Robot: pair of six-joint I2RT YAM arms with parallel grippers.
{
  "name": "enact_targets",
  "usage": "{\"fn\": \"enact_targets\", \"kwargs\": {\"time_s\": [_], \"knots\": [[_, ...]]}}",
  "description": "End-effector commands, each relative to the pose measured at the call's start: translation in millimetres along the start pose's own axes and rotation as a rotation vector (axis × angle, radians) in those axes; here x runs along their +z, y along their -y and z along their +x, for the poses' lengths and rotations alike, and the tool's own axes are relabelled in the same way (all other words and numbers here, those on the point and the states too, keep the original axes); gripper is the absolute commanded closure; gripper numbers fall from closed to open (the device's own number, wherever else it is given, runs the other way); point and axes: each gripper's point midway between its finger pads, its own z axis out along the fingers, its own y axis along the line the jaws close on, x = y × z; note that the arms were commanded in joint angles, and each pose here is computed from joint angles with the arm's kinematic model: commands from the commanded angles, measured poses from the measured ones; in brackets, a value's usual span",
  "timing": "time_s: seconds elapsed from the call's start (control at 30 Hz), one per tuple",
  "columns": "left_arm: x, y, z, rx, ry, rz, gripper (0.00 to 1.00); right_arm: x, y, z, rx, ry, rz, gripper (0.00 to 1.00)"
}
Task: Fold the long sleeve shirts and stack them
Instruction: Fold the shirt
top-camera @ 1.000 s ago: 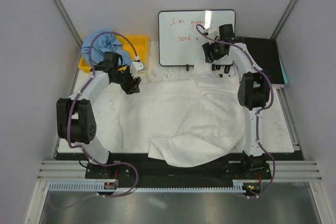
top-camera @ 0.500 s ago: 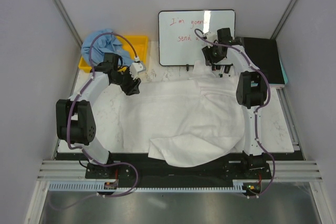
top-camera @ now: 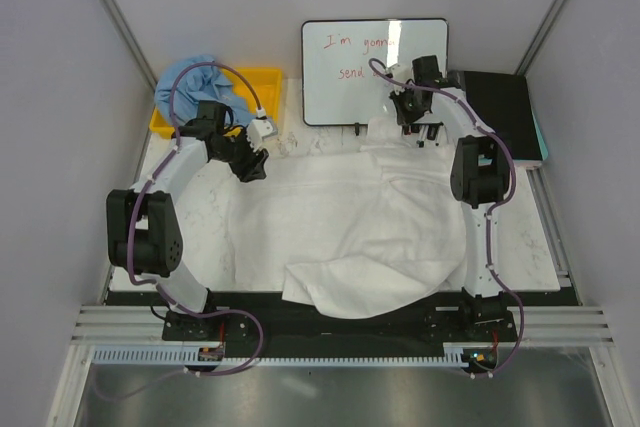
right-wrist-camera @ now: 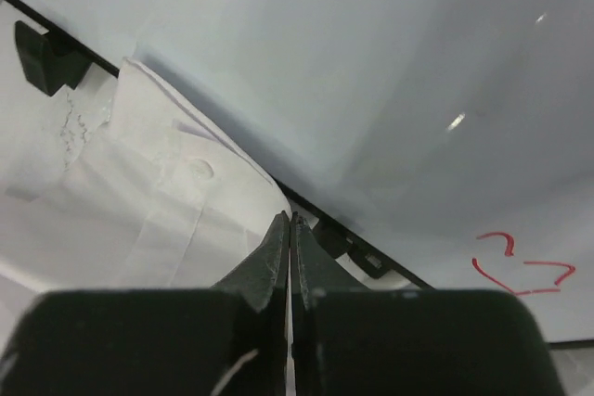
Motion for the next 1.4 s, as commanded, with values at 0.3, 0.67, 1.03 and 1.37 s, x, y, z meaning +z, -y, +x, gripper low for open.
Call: {"fn": "enact_targets", "kwargs": {"time_s": [0.3,0.67,1.03,1.37], "knots": [[-64,19,-118,0.079,0.320,0.007,0.00,-184,-48,-88,-0.080,0.289,-0.055,1.00],[-44,103,-242,0.399,0.458,0.021,0.00,-258,-117,-43,-0.066,0.280,-0.224,1.00],[-3,170,-301,0.574,0.510,0.020,0.03,-313,-159,-14,-0.048,0.316,-0.289,1.00],[-3,179,-317,0.628,0.534,-0.044,0.11,-332,-181,5,-0.049,0.312,-0.331,1.00]]}}
